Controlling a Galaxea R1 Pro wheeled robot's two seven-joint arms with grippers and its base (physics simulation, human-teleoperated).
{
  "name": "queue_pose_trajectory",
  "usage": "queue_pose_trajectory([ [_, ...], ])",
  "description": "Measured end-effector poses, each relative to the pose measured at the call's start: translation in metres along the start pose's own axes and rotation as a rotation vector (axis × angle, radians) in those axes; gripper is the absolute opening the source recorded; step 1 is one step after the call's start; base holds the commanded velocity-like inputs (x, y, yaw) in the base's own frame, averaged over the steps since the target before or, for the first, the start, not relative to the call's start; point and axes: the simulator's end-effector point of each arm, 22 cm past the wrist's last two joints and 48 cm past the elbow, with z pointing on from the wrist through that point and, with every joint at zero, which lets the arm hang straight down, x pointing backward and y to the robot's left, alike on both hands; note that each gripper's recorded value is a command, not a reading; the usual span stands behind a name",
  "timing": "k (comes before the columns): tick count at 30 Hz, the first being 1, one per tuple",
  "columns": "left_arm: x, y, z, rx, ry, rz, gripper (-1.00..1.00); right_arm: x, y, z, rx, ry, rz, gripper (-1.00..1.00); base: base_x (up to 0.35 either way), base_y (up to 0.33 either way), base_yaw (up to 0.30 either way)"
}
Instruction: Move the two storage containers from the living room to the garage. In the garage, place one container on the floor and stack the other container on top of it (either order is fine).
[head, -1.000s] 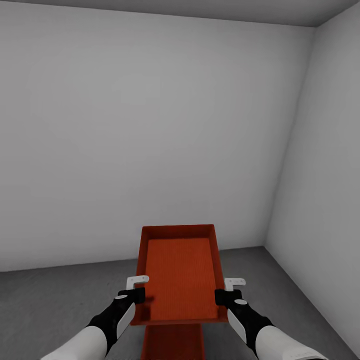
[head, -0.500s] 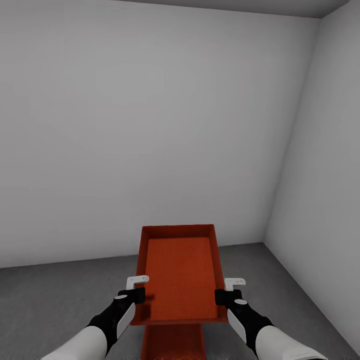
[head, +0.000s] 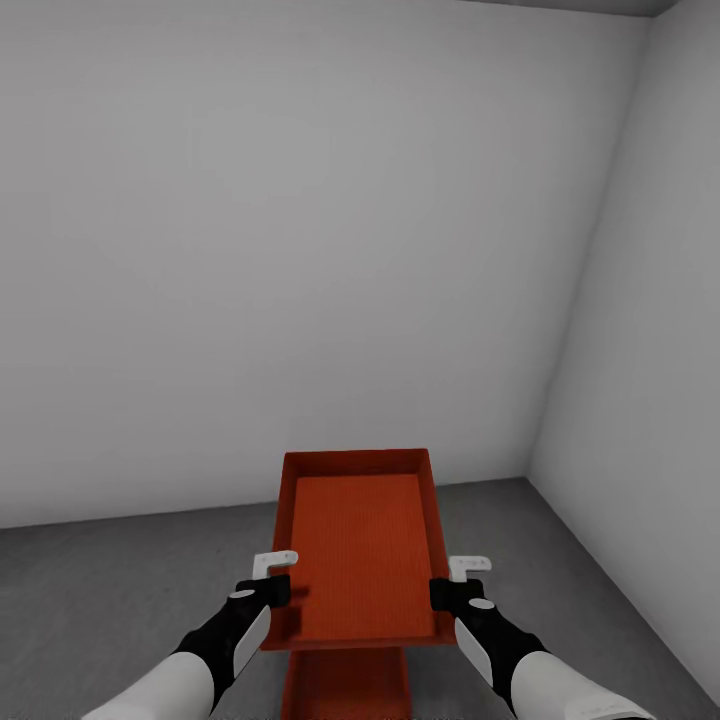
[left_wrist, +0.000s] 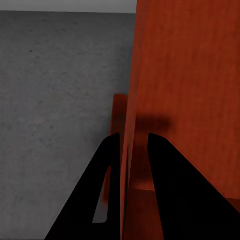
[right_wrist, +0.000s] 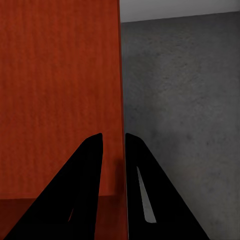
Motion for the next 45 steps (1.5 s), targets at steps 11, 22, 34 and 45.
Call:
queue_pose_trajectory([
  [11, 0.009, 0.001, 0.005, -0.002, 0.018, 0.001, -1.0, 0.009, 0.0, 0.004, 0.0, 0.018, 0.0, -1.0, 0.0, 0.0, 0.0],
  [22, 0.018, 0.001, 0.009, -0.004, 0.036, 0.002, -1.0, 0.019, 0.0, 0.008, 0.0, 0.037, 0.0, -1.0, 0.0, 0.0, 0.0],
  [34, 0.028, 0.002, 0.014, -0.006, 0.054, 0.003, -1.0, 0.029, 0.0, 0.012, 0.0, 0.055, -0.001, -1.0, 0.0, 0.0, 0.0],
  [45, 0.037, 0.003, 0.018, -0.008, 0.072, 0.004, -1.0, 0.038, 0.0, 0.016, 0.0, 0.072, -0.001, -1.0, 0.0, 0.0, 0.0],
])
